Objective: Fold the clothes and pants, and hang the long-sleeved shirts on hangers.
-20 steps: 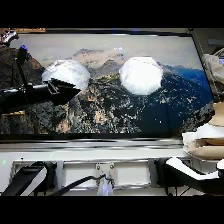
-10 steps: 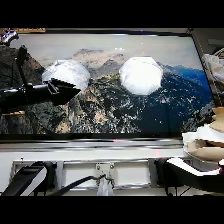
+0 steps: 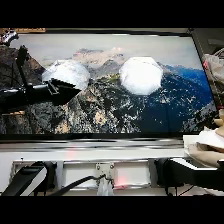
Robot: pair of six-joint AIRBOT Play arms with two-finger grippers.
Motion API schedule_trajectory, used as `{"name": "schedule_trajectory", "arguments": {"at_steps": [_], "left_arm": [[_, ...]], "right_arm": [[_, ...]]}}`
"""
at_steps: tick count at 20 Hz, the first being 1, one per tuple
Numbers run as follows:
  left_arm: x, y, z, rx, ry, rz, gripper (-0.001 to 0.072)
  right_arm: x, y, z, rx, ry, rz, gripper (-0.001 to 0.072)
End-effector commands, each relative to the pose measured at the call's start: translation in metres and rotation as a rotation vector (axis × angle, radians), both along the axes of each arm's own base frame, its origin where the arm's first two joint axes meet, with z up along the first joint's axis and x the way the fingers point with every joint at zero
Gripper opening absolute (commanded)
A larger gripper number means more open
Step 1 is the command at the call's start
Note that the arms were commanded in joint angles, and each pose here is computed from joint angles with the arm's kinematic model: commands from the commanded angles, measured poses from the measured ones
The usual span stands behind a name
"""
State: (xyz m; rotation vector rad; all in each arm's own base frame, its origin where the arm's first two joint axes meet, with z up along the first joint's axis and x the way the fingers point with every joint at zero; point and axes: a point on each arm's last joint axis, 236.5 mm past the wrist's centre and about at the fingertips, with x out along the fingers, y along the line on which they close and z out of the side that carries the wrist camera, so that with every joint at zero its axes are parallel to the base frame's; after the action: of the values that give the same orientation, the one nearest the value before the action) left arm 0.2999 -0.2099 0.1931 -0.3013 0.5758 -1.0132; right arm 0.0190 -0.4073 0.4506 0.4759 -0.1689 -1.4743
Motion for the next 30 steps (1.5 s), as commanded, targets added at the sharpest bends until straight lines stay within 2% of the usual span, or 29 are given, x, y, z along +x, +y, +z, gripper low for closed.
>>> {"name": "schedule_trajectory", "arguments": {"at_steps": [1, 5, 6, 8, 9, 16, 18, 20, 23, 26, 30], "left_arm": [[0.0, 0.0, 0.0, 0.0, 0.001, -0.001, 0.0471], [0.0, 0.0, 0.0, 0.0, 0.001, -0.001, 0.0472], [0.0, 0.0, 0.0, 0.0, 0.001, -0.001, 0.0472], [0.0, 0.0, 0.0, 0.0, 0.001, -0.001, 0.0472], [0.0, 0.0, 0.0, 0.001, 0.001, -0.002, 0.0472], [0.0, 0.0, 0.0, 0.001, 0.0, -0.001, 0.0472], [0.0, 0.0, 0.0, 0.001, 0.001, -0.001, 0.0472], [0.0, 0.0, 0.0, 0.001, 0.001, -0.001, 0.0472], [0.003, 0.001, 0.0, 0.0, -0.004, 0.011, 0.0472], [0.014, 0.006, 0.002, -0.002, -0.023, 0.062, 0.0472], [0.046, 0.024, 0.012, -0.009, -0.083, 0.21, 0.0472]], "right_arm": [[-0.043, 0.008, 0.002, 0.007, -0.1, -0.066, 0.0031], [-0.065, 0.013, 0.003, 0.005, -0.161, -0.088, 0.0035], [-0.063, 0.014, 0.006, -0.004, -0.177, -0.076, 0.0085], [-0.051, 0.015, 0.018, -0.041, -0.216, -0.029, 0.0369], [-0.046, 0.017, 0.028, -0.076, -0.234, -0.008, 0.0425], [0.001, 0.087, 0.146, -0.49, -0.369, 0.192, 0.0423], [0.01, 0.113, 0.175, -0.592, -0.451, 0.246, 0.0423], [0.023, 0.137, 0.193, -0.641, -0.537, 0.329, 0.0419], [0.081, 0.16, 0.194, -0.573, -0.622, 0.556, 0.0418], [0.183, 0.192, 0.177, -0.47, -0.591, 0.911, 0.0418], [0.337, 0.28, 0.104, -0.195, -0.467, 1.389, 0.0419]]}}
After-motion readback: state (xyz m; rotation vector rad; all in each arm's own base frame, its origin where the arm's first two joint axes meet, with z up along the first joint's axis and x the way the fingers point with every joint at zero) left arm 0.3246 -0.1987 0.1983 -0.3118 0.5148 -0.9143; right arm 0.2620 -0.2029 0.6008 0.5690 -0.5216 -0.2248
